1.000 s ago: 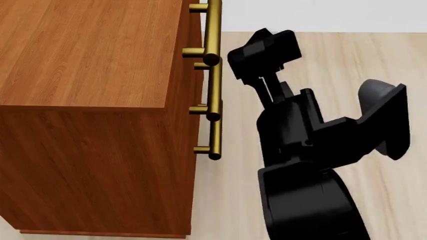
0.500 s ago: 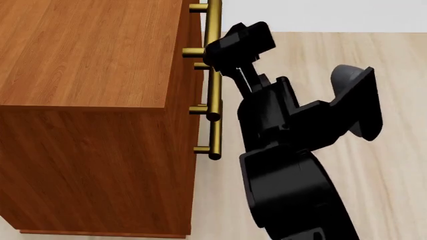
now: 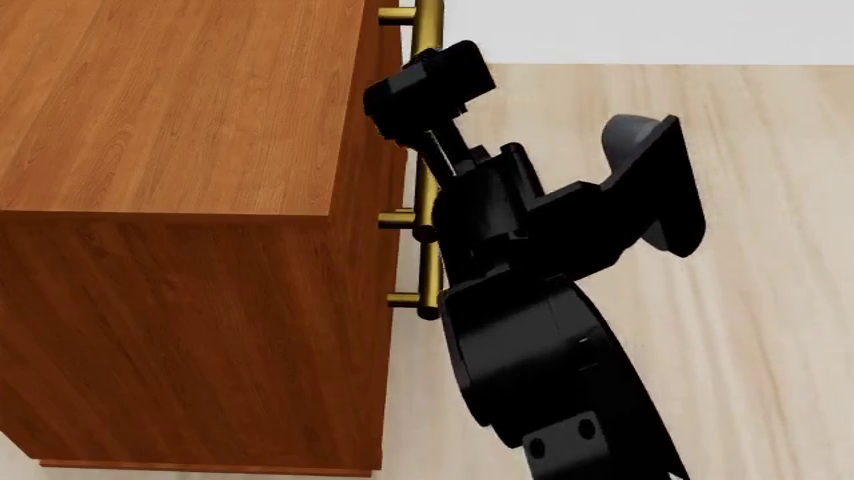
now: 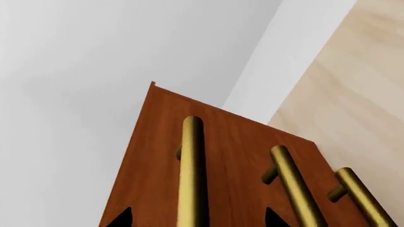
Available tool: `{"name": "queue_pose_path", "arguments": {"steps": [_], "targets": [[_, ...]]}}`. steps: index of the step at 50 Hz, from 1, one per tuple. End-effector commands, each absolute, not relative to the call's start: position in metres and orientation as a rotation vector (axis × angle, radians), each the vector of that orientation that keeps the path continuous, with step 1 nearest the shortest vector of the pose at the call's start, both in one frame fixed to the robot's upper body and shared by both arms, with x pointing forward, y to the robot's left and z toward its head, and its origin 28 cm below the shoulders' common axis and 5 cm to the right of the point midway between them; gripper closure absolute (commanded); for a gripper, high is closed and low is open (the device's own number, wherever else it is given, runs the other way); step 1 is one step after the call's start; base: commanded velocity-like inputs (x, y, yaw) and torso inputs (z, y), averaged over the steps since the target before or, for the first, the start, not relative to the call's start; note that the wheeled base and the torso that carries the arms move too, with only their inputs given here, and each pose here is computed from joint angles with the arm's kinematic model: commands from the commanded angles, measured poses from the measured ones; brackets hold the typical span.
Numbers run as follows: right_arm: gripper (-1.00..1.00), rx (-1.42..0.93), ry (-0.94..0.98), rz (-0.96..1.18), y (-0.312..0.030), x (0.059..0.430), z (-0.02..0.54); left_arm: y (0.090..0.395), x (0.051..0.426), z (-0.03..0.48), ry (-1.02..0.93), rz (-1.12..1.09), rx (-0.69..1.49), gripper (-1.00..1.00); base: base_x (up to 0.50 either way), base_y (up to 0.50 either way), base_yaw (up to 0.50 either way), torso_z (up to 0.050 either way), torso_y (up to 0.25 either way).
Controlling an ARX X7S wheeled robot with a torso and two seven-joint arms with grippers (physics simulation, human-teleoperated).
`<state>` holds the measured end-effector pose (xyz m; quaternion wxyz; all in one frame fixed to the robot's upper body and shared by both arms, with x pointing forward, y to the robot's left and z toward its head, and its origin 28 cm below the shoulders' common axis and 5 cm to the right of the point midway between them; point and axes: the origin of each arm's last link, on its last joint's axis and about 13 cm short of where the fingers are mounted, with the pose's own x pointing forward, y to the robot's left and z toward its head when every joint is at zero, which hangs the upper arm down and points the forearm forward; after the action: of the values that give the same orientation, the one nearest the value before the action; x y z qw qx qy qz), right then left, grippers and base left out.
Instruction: Close the bottom drawer of the cabinet and open the top drawer.
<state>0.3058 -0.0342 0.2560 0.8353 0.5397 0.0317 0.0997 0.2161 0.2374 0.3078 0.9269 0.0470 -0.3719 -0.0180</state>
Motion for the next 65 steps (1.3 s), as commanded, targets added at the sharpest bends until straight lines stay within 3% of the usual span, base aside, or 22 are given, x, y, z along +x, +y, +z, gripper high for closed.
{"name": "queue_pose_path", "arguments": {"steps": [1,39,40,65], "targets": [[-1.0,1.135,0.087,0.227,-0.028,0.312,0.255,0.239,0.215,0.308,-0.763,-0.032,0.098,-1.0,0.0,0.0,0.0,0.0,0.0],[-1.0,1.133,0.165,0.279,-0.009,0.318,0.246,0.243,0.213,0.311,-0.767,-0.013,0.102,-1.0,0.0,0.0,0.0,0.0,-0.001],[1.0,1.135,0.17,0.28,-0.009,0.317,0.246,0.243,0.213,0.311,-0.767,-0.013,0.101,-1.0,0.01,0.0,0.0,0.0,0.0],[1.0,1.153,0.158,0.292,-0.013,0.31,0.259,0.242,0.212,0.31,-0.771,-0.015,0.098,-1.0,0.0,0.0,0.0,0.0,0.001]]}}
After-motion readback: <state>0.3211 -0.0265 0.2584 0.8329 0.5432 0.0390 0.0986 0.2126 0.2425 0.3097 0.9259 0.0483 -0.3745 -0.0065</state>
